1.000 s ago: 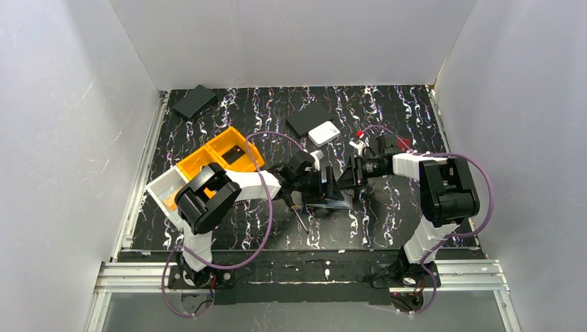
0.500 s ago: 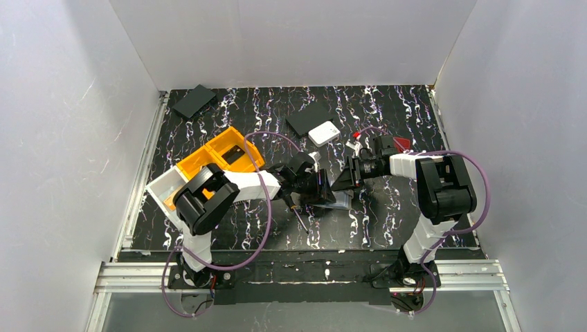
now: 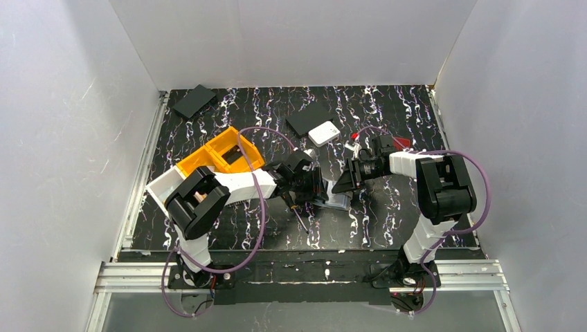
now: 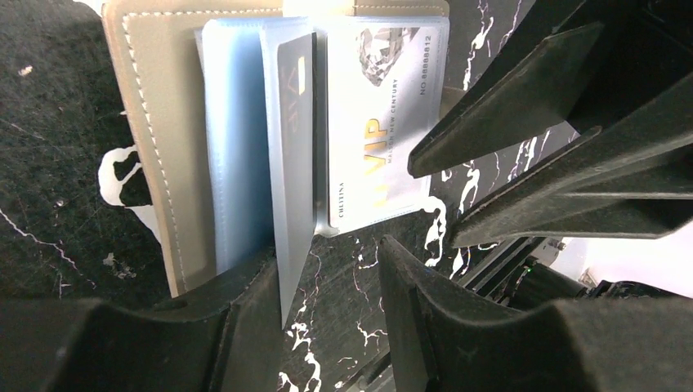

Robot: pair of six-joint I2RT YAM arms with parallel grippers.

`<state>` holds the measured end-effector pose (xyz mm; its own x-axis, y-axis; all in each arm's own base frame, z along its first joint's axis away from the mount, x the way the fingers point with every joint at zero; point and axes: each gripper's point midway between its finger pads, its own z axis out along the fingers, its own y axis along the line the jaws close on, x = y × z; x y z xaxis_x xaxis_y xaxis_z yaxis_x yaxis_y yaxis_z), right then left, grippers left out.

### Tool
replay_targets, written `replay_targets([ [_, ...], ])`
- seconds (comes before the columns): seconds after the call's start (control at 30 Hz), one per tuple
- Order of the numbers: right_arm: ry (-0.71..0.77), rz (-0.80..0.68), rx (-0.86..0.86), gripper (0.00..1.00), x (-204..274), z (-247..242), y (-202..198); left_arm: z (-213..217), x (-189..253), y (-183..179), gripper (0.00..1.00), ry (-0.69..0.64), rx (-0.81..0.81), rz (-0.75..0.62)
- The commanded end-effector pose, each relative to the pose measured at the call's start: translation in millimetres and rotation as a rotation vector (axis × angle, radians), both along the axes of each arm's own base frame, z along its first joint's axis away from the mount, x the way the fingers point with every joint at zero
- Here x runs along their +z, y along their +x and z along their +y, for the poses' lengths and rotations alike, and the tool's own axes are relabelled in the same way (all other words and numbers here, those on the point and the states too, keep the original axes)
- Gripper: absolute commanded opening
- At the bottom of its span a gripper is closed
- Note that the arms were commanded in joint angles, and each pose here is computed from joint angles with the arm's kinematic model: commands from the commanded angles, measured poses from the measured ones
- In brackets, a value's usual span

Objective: Take the credit cards out of the card holder
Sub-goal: Open the card holder at the center of the board, then remove the credit card from the card holder.

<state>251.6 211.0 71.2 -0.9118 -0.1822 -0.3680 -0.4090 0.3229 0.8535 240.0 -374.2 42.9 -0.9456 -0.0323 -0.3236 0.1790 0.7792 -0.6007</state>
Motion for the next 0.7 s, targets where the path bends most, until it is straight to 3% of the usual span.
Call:
replay_targets([
  [0.0,-0.036,-0.083,0.031,0.46,3,-2,5,10,13,5,0.41,-0.010,0.012,-0.023],
  [0.4,-0.055,-0.105,0.036,0.45,2,-2,5,13,11,31,0.38,-0.025,0.029,0.015],
  [0.67,-0.056,-0.108,0.039,0.44,3,-2,5,0,10,34,0.12,-0.069,-0.015,0.037],
])
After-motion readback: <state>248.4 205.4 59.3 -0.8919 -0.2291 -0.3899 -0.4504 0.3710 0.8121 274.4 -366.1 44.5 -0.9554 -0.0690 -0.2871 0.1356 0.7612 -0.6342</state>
